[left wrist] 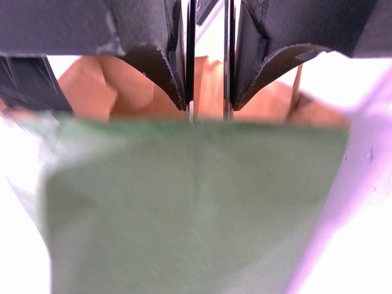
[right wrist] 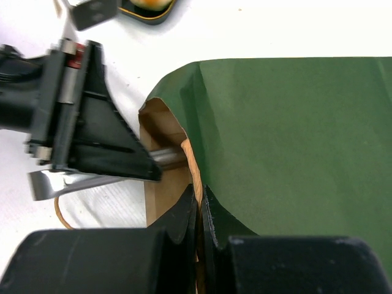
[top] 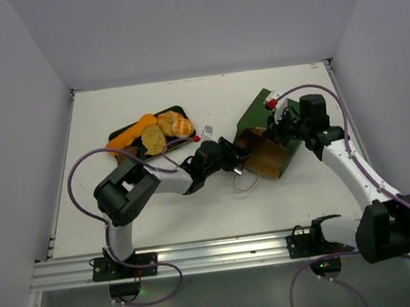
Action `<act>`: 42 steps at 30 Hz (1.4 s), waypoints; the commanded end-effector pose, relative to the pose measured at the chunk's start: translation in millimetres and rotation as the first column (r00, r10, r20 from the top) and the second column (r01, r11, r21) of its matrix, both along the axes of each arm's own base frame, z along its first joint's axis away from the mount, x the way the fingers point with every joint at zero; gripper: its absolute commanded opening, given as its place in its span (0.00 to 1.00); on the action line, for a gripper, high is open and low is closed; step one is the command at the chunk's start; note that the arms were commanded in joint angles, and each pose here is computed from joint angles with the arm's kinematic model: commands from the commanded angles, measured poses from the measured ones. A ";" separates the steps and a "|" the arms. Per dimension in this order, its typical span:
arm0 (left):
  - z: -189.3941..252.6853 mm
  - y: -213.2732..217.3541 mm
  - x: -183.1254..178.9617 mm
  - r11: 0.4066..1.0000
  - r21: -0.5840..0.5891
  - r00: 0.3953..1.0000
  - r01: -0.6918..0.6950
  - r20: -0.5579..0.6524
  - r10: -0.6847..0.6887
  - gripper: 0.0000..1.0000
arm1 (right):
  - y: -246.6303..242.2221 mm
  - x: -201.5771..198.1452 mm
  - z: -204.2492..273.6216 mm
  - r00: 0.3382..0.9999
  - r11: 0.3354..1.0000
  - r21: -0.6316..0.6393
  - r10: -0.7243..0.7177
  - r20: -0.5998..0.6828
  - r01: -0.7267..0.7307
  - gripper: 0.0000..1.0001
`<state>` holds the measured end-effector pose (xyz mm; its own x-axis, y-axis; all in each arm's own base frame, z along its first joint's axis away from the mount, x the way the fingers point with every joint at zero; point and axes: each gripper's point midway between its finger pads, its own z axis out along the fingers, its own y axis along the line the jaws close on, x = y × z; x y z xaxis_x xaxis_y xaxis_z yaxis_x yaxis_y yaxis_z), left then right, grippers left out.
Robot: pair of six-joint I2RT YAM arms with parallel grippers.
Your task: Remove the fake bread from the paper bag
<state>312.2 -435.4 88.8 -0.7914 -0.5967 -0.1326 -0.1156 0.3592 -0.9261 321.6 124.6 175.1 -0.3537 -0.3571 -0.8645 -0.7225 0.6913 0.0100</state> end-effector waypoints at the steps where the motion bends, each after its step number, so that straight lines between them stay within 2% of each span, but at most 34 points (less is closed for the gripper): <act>1: 42.2 8.3 -3.8 1.000 -0.025 0.993 0.016 0.116 -0.013 0.00 | -4.1 9.1 15.8 0.997 0.999 -0.003 -0.040 0.060 0.040 0.00; 15: 44.5 40.8 -65.3 0.996 0.045 0.993 0.079 0.082 -0.083 0.00 | -9.3 12.8 15.0 0.996 0.997 -0.006 -0.071 0.061 0.071 0.00; 25: 23.3 47.3 -74.8 0.991 0.103 0.996 0.086 0.012 -0.087 0.01 | -7.8 11.9 15.4 0.996 0.998 -0.001 -0.066 0.060 0.066 0.00; 31: 21.0 47.4 -74.8 0.991 0.107 0.996 0.085 0.005 -0.086 0.12 | -7.5 10.8 15.7 0.996 0.998 0.000 -0.063 0.062 0.063 0.00; 37: 29.7 45.8 -73.6 0.992 0.095 0.996 0.086 0.024 -0.089 0.33 | -6.6 10.5 16.2 0.996 0.998 0.004 -0.058 0.063 0.058 0.00; 42: 27.1 42.9 -77.4 0.989 0.093 0.993 0.113 0.011 -0.114 0.37 | -6.4 10.2 15.6 0.997 0.998 0.004 -0.056 0.061 0.056 0.00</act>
